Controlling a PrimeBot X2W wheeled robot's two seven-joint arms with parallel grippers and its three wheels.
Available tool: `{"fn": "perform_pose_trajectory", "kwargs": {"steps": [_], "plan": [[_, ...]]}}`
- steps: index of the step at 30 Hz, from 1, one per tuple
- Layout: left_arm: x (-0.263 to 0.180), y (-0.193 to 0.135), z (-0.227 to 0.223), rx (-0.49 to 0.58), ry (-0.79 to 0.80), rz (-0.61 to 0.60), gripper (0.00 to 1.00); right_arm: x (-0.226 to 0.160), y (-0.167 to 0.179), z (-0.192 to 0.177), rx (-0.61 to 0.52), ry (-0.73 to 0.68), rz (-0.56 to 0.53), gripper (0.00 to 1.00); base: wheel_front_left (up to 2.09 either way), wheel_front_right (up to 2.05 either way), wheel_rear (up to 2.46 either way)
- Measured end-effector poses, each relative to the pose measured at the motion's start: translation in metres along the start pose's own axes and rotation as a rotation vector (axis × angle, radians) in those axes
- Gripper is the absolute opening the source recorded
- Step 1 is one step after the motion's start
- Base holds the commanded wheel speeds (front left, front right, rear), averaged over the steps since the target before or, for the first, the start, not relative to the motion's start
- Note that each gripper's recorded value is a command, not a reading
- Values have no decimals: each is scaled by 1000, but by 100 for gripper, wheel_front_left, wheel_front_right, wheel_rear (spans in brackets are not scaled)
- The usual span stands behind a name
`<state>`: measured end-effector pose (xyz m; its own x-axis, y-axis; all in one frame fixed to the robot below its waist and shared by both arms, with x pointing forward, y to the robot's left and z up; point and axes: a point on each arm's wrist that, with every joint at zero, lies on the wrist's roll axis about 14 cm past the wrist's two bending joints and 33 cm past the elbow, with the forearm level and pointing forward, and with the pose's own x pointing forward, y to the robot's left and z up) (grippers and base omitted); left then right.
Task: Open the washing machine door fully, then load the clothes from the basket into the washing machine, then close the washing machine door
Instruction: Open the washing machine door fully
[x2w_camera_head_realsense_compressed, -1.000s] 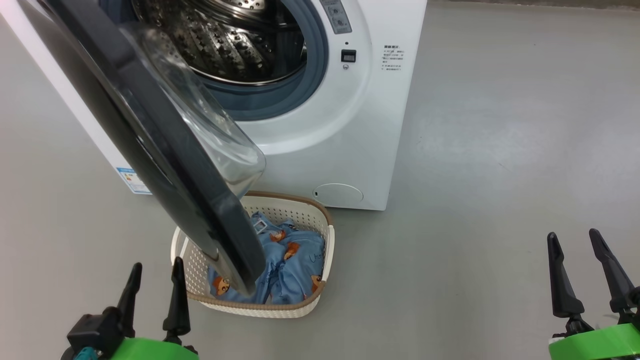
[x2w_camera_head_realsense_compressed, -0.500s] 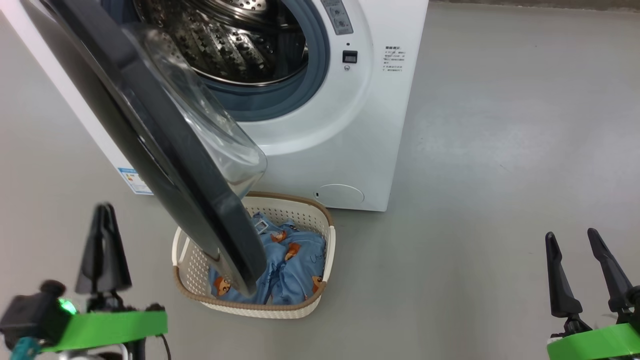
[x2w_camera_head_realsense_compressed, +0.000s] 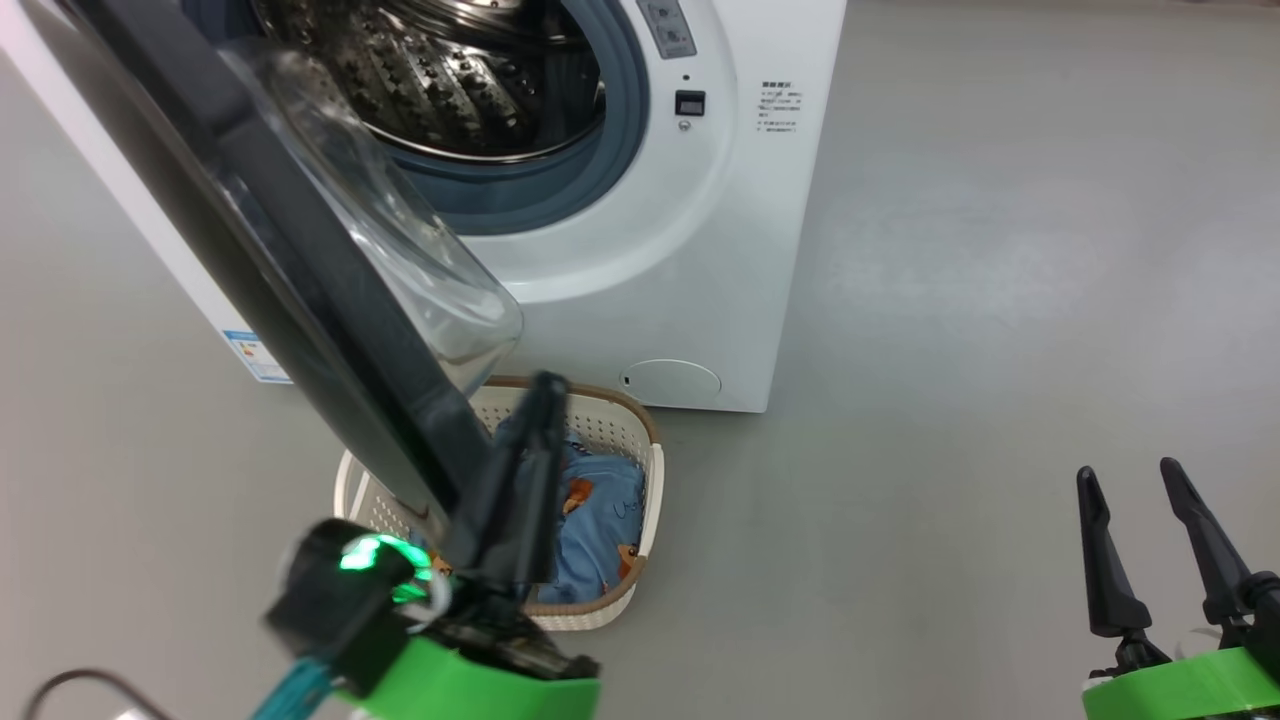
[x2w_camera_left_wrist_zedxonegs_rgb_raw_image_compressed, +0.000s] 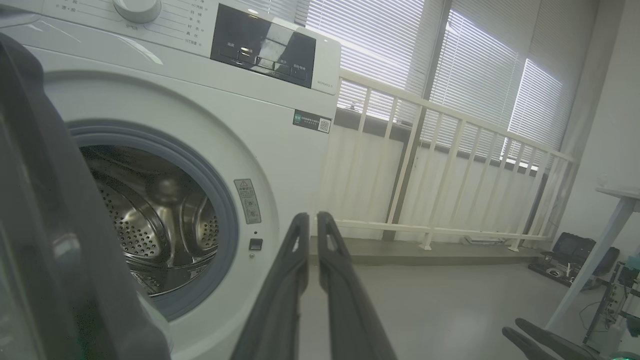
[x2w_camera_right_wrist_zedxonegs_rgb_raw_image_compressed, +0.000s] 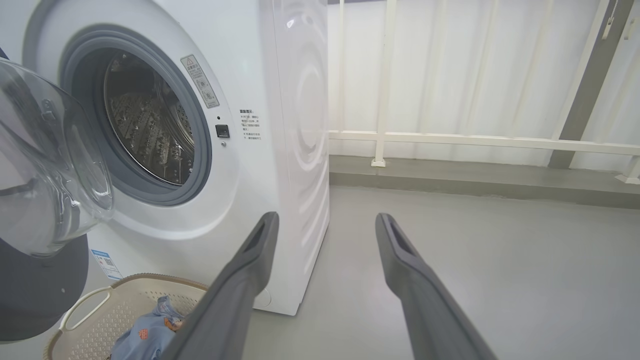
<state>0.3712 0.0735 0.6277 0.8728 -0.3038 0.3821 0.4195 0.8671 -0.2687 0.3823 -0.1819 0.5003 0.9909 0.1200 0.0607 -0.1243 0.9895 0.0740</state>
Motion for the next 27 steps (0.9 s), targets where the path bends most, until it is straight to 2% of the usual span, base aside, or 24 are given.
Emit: {"fn": "perform_pose_trajectory", "kwargs": {"steps": [5,12,19,27], "plan": [[2,-11,-41,-90,120,-9,0,-1,1,-3,-8,9,4,100,0,0,0],[-4,14,-83,-110,229,88,0,0,1,-5,-11,15,3,100,0,0,0],[-13,35,-99,-98,266,153,0,5,3,-1,-9,0,11,100,0,0,0],[-15,47,-97,-86,257,188,0,6,6,2,-9,-10,20,100,0,0,0]]}}
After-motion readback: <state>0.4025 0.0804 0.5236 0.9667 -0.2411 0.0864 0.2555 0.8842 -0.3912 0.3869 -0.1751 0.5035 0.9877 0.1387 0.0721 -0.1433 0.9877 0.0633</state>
